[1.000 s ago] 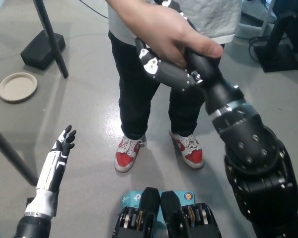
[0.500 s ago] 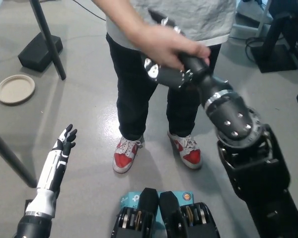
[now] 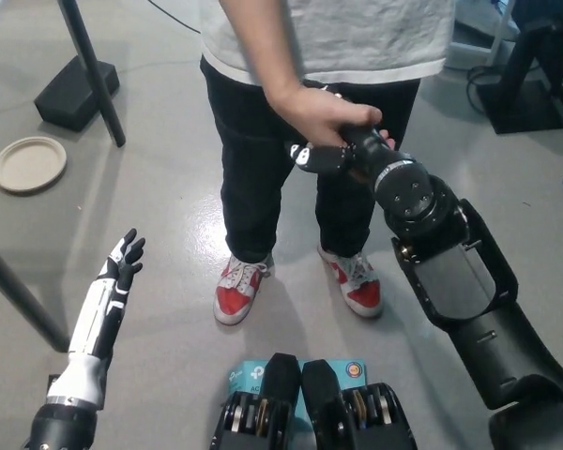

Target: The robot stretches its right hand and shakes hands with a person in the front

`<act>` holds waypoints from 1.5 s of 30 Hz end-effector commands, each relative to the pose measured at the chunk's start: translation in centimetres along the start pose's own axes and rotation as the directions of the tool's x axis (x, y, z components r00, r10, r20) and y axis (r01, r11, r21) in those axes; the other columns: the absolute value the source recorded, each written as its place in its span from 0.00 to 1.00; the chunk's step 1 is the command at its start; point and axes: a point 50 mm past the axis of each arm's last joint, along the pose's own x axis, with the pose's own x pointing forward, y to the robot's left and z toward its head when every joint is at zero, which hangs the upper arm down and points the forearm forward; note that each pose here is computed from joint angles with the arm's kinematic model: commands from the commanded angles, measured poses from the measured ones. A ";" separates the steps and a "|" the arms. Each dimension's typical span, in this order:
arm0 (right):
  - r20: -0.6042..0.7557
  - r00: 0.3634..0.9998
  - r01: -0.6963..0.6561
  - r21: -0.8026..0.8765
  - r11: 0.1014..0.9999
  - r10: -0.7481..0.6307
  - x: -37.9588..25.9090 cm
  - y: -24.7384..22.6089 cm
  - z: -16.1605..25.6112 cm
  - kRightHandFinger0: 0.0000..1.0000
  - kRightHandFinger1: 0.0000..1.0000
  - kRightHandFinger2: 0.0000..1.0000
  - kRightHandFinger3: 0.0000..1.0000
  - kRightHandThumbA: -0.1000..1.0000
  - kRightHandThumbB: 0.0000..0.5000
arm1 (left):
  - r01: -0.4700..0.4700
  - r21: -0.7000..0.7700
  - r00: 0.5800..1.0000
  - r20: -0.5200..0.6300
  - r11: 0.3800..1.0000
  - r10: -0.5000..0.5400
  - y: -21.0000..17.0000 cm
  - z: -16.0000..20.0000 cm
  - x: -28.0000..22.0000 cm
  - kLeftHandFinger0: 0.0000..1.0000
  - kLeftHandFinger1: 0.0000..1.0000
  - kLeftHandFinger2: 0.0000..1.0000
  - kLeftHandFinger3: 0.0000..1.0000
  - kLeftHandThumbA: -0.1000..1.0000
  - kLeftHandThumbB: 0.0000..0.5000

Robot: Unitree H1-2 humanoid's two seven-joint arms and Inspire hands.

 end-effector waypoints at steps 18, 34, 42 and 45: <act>0.416 0.905 0.007 0.198 0.980 -0.091 -9.2 -5.4 2.4 1.00 1.00 1.00 1.00 1.00 0.88 | 0.000 0.018 1.000 -0.009 1.000 0.000 0.3 -0.4 -2.5 1.00 1.00 1.00 1.00 1.00 0.19; 0.302 0.911 0.134 0.425 0.895 -0.280 -17.8 -4.3 -9.4 1.00 1.00 1.00 1.00 1.00 0.78 | 0.006 -0.004 1.000 -0.021 1.000 -0.006 -0.6 -1.1 -4.1 1.00 1.00 1.00 1.00 1.00 0.26; 0.131 0.946 0.179 0.549 0.816 -0.296 -19.3 0.1 -17.4 1.00 1.00 1.00 1.00 1.00 0.46 | 0.009 -0.030 1.000 -0.019 1.000 -0.009 -1.0 -1.2 -4.1 1.00 1.00 1.00 1.00 1.00 0.20; 0.091 0.955 0.179 0.581 0.794 -0.281 -19.3 1.4 -19.1 1.00 1.00 1.00 1.00 1.00 0.45 | 0.009 -0.049 1.000 -0.024 0.999 -0.010 -1.1 -1.0 -4.2 1.00 1.00 1.00 1.00 1.00 0.16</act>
